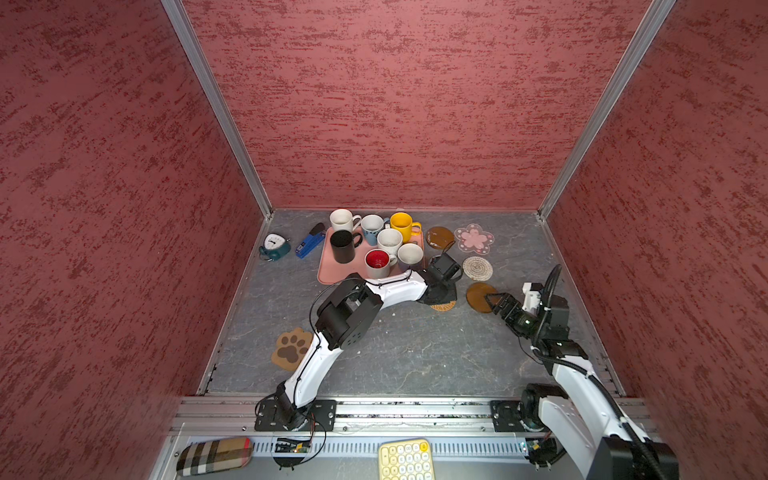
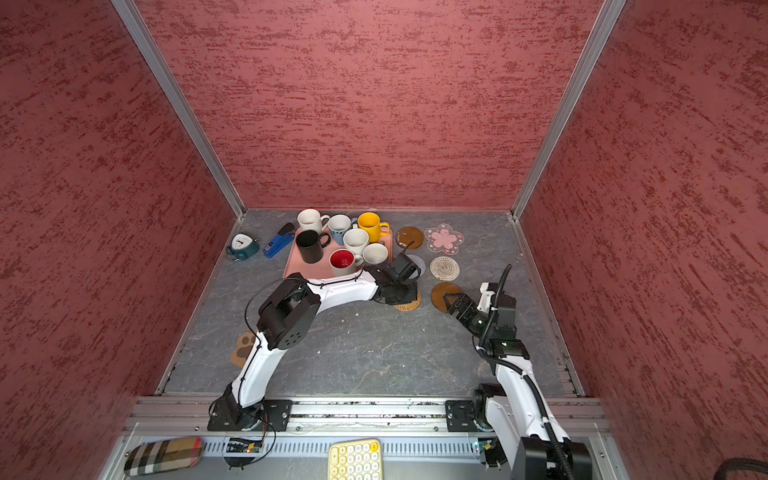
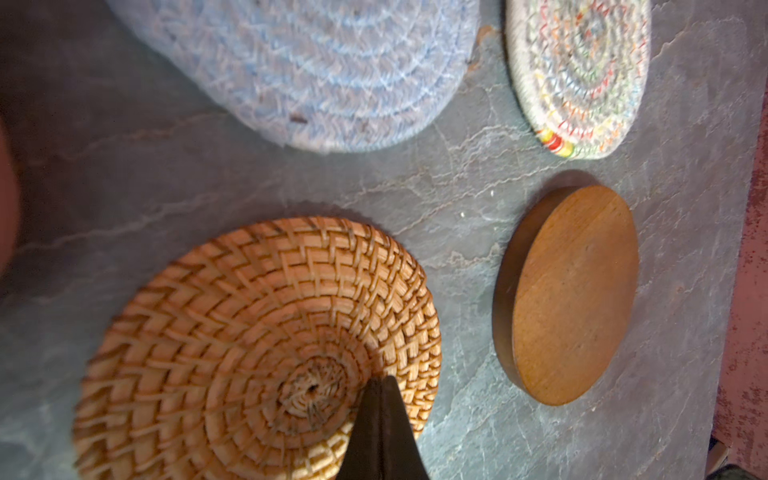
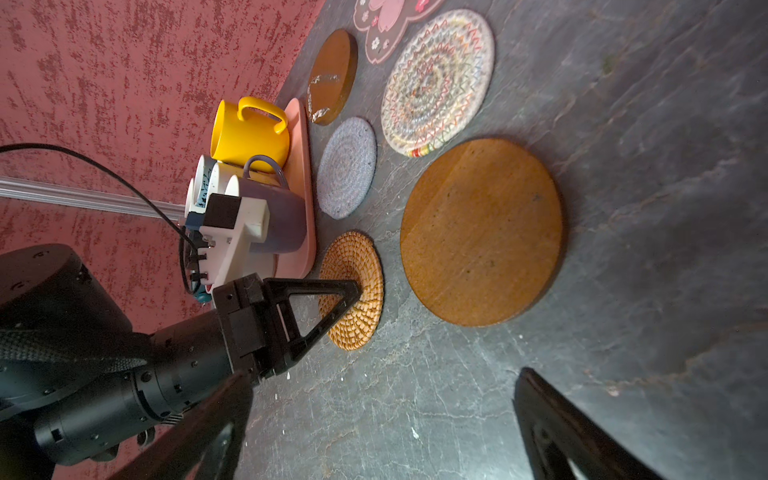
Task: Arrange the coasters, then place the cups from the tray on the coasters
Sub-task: 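Push the rattan coaster with the left gripper toward the blue-grey coaster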
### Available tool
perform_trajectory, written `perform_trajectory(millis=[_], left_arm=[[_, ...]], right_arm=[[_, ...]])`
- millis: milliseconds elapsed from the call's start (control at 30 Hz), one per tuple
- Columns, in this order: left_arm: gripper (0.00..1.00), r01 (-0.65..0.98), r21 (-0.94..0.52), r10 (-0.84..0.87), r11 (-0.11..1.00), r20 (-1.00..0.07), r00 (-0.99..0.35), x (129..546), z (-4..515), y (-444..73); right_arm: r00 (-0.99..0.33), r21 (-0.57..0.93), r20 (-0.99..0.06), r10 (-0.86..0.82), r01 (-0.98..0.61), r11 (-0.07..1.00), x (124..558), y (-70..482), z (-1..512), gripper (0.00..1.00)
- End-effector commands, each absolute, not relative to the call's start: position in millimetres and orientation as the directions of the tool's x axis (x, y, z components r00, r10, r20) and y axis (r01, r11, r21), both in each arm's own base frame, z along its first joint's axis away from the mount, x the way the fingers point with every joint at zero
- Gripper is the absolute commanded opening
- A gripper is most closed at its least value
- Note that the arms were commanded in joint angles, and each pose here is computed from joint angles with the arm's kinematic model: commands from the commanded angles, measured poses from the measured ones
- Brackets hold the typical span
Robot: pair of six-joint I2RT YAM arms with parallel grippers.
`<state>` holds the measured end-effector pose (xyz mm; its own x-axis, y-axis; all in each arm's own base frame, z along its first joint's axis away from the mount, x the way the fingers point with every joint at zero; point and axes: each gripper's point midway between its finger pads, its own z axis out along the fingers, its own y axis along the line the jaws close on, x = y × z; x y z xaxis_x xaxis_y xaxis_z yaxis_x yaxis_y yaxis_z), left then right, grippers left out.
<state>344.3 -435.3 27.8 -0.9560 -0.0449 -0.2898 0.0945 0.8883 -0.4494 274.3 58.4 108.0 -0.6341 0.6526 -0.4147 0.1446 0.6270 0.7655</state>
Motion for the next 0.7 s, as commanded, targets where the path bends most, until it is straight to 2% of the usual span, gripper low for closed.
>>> perform_trajectory(millis=[0,667], left_arm=[[0.00,0.086,-0.391,-0.012,0.916,-0.242,-0.970,339.0,-0.9,-426.2],[0.00,0.099,-0.426,-0.007,0.899,-0.239,-0.971,333.1,3.5,-439.9]], right_arm=[[-0.621,0.769,-0.450,0.642,0.095,0.632,277.7,58.7,116.3,0.99],[-0.623,0.763,-0.448,0.642,0.108,0.637,276.9,56.2,114.1,0.99]])
